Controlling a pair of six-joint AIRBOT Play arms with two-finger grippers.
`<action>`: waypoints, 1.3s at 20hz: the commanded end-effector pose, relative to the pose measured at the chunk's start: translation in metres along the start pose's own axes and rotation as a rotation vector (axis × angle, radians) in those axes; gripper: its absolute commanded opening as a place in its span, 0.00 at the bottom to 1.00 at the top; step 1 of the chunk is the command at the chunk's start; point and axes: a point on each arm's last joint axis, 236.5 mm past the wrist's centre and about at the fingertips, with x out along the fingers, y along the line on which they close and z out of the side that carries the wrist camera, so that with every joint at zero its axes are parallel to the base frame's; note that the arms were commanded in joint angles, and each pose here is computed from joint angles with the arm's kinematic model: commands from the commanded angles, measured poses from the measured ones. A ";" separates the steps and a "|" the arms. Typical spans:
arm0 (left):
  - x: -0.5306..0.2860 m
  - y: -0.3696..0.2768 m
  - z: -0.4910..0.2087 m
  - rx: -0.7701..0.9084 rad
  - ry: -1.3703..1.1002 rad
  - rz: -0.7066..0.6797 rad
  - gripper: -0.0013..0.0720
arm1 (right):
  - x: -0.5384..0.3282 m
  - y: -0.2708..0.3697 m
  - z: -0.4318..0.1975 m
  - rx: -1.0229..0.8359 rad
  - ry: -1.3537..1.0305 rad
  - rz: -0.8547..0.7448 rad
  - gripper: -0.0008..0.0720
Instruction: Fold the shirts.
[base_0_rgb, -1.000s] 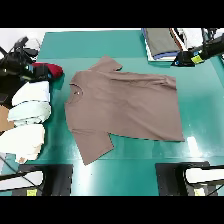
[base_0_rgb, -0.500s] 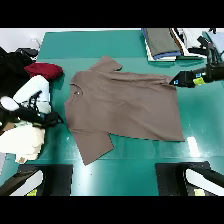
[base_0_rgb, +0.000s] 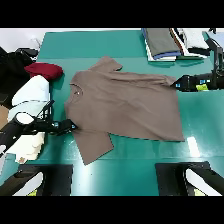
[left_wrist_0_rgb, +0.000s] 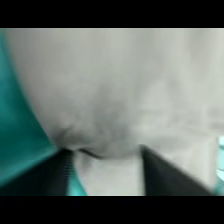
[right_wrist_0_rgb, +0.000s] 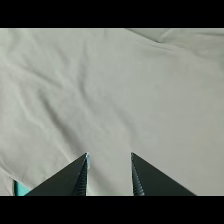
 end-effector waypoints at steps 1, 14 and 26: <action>-0.001 -0.015 0.014 0.016 -0.052 -0.011 0.10 | -0.013 -0.013 -0.016 0.021 0.047 -0.033 0.44; -0.043 -0.060 0.054 0.198 -0.109 -0.045 0.05 | 0.019 -0.137 -0.271 0.645 0.504 -0.232 0.77; -0.093 -0.099 0.078 0.309 -0.212 -0.066 0.05 | 0.046 -0.094 -0.149 0.342 0.225 -0.137 0.04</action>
